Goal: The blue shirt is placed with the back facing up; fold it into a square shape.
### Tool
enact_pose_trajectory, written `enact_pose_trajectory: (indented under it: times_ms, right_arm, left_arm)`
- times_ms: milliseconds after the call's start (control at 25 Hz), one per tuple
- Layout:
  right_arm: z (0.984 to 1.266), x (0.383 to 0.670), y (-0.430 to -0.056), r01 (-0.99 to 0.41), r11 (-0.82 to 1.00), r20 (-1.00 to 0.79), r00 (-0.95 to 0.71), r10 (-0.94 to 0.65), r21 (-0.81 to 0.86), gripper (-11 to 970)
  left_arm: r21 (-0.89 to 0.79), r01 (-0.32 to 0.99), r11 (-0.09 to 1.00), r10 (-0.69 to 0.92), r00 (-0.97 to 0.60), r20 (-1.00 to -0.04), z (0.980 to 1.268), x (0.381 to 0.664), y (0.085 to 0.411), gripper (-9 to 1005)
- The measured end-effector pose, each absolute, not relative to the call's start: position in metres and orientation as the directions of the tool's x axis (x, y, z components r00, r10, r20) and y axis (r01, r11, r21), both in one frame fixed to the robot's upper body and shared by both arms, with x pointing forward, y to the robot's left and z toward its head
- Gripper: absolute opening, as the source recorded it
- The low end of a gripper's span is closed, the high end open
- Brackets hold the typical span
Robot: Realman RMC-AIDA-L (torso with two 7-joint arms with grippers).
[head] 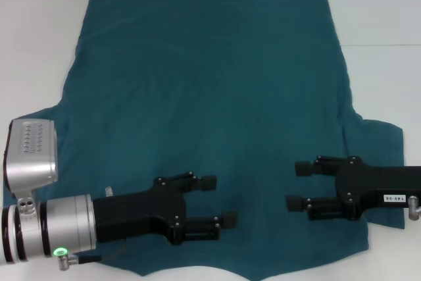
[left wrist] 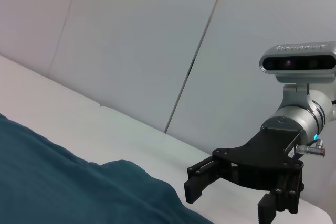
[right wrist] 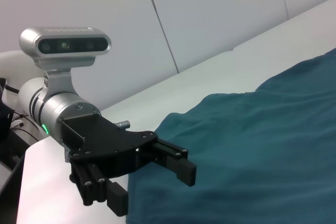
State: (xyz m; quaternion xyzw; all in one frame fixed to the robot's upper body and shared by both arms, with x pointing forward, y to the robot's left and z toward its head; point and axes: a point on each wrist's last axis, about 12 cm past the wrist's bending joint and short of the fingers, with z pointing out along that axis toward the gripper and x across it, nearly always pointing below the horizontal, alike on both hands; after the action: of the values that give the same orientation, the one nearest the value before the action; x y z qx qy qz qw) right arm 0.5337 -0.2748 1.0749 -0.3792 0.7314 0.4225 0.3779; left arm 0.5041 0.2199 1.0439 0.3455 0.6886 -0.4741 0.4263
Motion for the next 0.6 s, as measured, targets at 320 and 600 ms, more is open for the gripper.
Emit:
enact_pose_trajectory:
  times_ms: [320,600]
  right_arm:
    - [1.0748,0.5336,-0.2746,-0.874,0.355,-0.873,-0.427,-0.235,0.332,896]
    - [1.0748,0.5336,-0.2744,-0.874,0.355,-0.873,-0.427,-0.235,0.332,896]
  left_arm:
    - [-0.358,0.880,0.313,0.072,-0.398,-0.915,1.0438,0.5042,0.2199,871]
    - [-0.359,0.876,0.323,0.066,-0.399,-0.915,1.0438,0.5050,0.2209,872]
